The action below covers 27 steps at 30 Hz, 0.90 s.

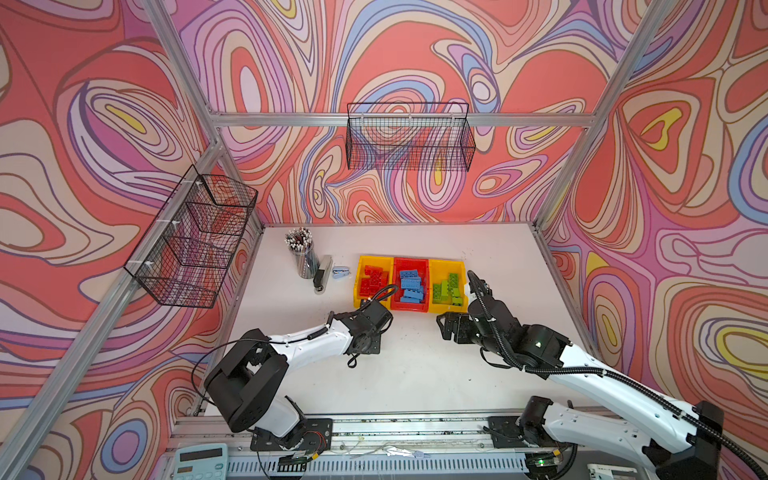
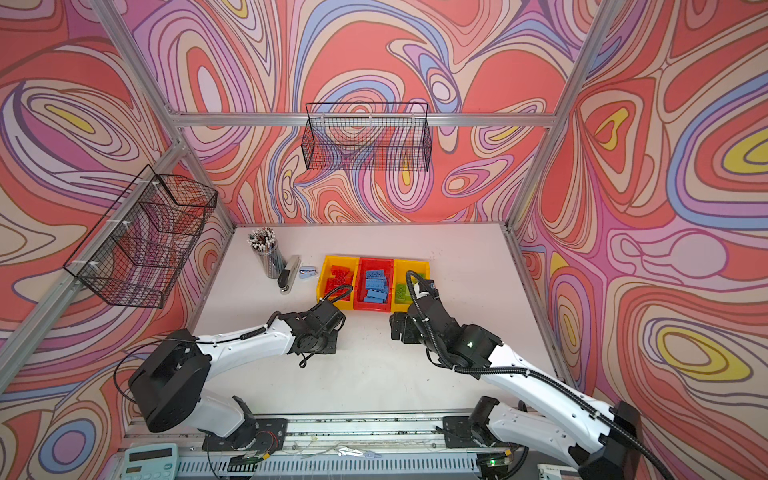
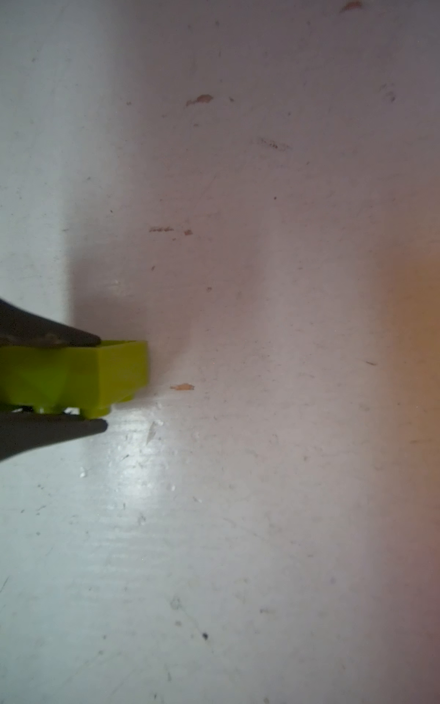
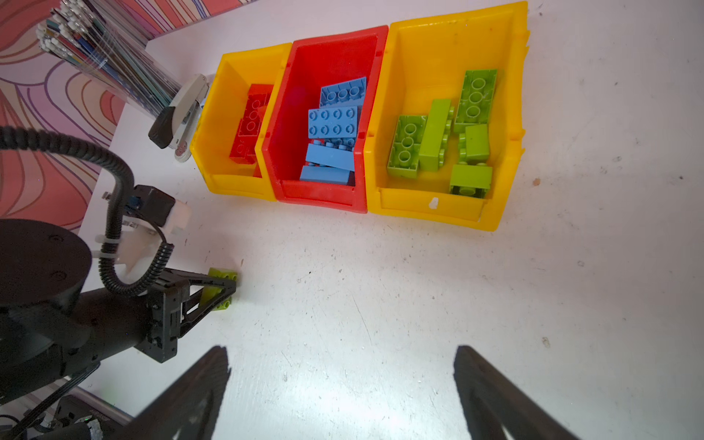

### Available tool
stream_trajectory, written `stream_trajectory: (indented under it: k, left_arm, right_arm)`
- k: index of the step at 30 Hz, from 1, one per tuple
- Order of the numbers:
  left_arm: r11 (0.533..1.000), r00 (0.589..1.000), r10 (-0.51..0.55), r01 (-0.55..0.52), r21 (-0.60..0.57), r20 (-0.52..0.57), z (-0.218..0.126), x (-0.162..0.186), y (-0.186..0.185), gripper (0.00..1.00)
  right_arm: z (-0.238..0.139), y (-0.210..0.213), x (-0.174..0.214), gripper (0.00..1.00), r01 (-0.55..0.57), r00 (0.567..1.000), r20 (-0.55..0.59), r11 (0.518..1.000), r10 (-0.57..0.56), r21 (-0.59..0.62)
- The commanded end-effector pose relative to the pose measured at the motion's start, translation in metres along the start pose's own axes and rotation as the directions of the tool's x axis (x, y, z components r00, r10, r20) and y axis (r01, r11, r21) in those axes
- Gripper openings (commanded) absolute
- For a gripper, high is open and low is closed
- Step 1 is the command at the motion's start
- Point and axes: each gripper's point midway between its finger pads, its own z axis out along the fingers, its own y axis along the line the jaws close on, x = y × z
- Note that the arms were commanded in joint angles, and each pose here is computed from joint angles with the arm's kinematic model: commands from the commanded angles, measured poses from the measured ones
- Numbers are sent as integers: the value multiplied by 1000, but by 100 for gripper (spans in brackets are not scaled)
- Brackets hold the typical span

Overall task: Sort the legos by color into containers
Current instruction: 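Carry the lime-green brick to the far yellow bin and release it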

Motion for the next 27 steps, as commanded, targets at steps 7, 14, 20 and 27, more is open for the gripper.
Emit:
stream_trajectory:
  k: [7, 14, 20, 27]
  left_arm:
    - [1000, 1000, -2, 3, 19, -11, -17, -21, -20, 0]
    - [991, 993, 66, -76, 110, 98, -52, -89, -89, 0]
    - [962, 973, 155, -187, 198, 168, -65, -147, -175, 0]
    - [954, 948, 199, -246, 172, 248, -40, -196, -216, 2]
  right_arm:
    - [-19, -18, -4, 97, -11, 998, 68, 999, 9, 33]
    - [-32, -22, -10, 98, -27, 993, 117, 999, 25, 17]
    - [-36, -29, -8, 98, -26, 993, 116, 999, 22, 40]
    - [-48, -34, -12, 98, -40, 990, 140, 998, 33, 46]
